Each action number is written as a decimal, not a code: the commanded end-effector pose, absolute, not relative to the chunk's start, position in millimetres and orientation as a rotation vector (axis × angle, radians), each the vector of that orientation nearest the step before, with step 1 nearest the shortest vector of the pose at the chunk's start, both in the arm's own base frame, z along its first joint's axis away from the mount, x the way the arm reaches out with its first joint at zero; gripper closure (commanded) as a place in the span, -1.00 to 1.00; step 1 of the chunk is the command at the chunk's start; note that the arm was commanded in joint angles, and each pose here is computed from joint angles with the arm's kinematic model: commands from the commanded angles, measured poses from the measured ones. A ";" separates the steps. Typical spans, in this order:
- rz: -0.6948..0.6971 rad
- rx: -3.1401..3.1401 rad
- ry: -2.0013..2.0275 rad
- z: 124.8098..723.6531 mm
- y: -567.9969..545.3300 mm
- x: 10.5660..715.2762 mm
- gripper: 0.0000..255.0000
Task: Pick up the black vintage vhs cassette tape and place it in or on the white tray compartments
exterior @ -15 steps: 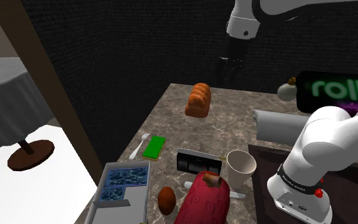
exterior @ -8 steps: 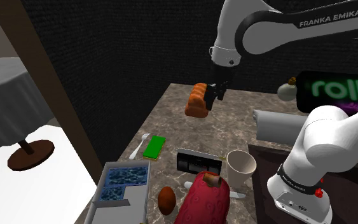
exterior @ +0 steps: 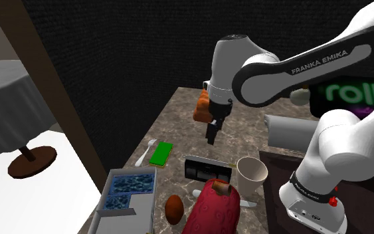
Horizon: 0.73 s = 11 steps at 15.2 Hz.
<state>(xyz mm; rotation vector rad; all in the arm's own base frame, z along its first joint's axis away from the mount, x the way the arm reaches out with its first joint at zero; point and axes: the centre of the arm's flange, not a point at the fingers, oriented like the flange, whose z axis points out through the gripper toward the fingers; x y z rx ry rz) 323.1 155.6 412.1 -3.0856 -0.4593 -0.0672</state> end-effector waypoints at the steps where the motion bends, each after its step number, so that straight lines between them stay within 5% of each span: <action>1: -0.059 -3.077 -0.539 391.3 173.1 320.1 -1.00; 11: -0.020 -3.042 -0.783 306.6 217.7 304.1 -1.00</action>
